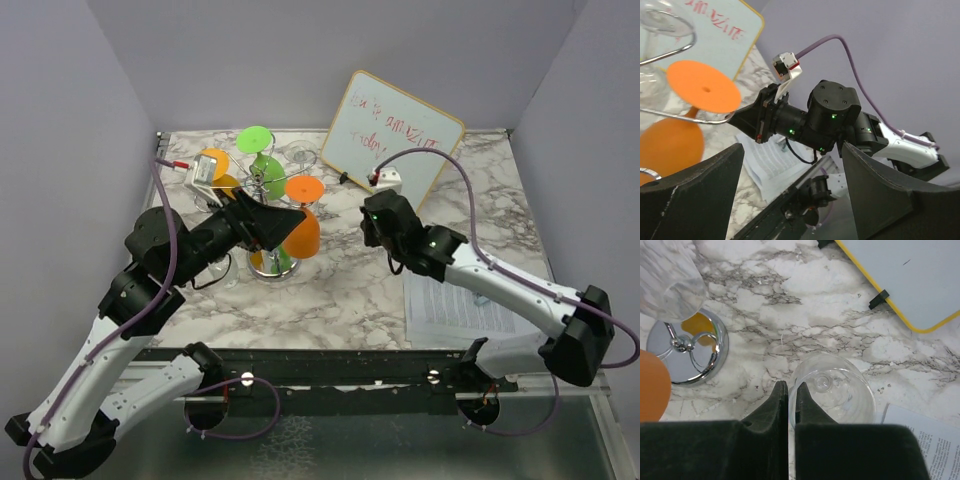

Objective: Place the wine glass upside down on the wine glass rack

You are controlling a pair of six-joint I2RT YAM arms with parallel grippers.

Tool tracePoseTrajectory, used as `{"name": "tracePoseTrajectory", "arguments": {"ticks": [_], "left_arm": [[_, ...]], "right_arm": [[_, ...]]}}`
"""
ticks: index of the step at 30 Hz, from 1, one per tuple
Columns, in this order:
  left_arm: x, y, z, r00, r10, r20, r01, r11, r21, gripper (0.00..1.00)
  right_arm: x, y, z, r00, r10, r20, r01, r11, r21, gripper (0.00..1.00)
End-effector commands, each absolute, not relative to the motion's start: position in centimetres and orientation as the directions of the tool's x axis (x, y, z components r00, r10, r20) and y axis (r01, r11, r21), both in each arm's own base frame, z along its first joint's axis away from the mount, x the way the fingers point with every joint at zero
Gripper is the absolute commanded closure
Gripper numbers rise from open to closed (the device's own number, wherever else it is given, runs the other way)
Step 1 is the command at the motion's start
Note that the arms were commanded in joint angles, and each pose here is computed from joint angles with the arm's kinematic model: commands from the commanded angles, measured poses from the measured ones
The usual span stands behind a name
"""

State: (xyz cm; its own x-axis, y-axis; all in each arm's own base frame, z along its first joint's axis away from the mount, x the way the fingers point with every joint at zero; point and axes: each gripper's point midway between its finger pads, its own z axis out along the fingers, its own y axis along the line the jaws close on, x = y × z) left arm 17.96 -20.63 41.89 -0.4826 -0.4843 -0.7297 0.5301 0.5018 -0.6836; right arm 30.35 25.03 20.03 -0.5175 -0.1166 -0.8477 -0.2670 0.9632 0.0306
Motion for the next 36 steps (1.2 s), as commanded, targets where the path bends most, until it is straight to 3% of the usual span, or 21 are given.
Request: {"name": "tracePoseTrajectory", "arguments": {"ticks": [1,10,15,18,20,27,36], "left_arm": [[16.3,-23.5,46.2,-0.567,-0.479,-0.67,0.611,0.301,-0.732,0.2],[18.5,-25.7,48.8,-0.622,-0.534,-0.573,0.567,0.198,-0.8,0.2],[20.0,-26.7,49.0,-0.649,-0.573,-0.5,0.519,0.147,-0.842,0.16],[21.1,-27.5,49.4,-0.662,-0.585,-0.468,0.497,0.125,-0.859,0.05],[21.7,-28.3,49.8,-0.67,-0.583,-0.459,0.494,0.112,-0.862,0.04],[23.1,-31.9,51.2,-0.674,-0.609,-0.418,0.481,0.066,-0.874,0.06],[24.5,-36.2,51.5,-0.567,-0.748,-0.346,0.425,0.095,-0.9,0.06]], "right_arm": [[30.4,23.0,25.9,-0.36,0.045,-0.932,-0.214,0.968,0.13,0.99],[26.9,18.0,35.7,-0.054,0.381,-0.923,-0.262,0.886,0.382,0.99],[24.4,14.8,41.1,0.115,0.586,-0.802,-0.333,0.784,0.524,0.99],[23.1,13.1,43.6,0.196,0.688,-0.699,-0.388,0.709,0.589,0.99],[22.4,12.2,45.1,0.231,0.736,-0.637,-0.423,0.665,0.616,0.99],[20.4,10.5,48.4,0.266,0.849,-0.456,-0.524,0.525,0.67,0.99],[18.9,10.5,50.2,0.198,0.92,-0.339,-0.618,0.386,0.685,0.99]]}}
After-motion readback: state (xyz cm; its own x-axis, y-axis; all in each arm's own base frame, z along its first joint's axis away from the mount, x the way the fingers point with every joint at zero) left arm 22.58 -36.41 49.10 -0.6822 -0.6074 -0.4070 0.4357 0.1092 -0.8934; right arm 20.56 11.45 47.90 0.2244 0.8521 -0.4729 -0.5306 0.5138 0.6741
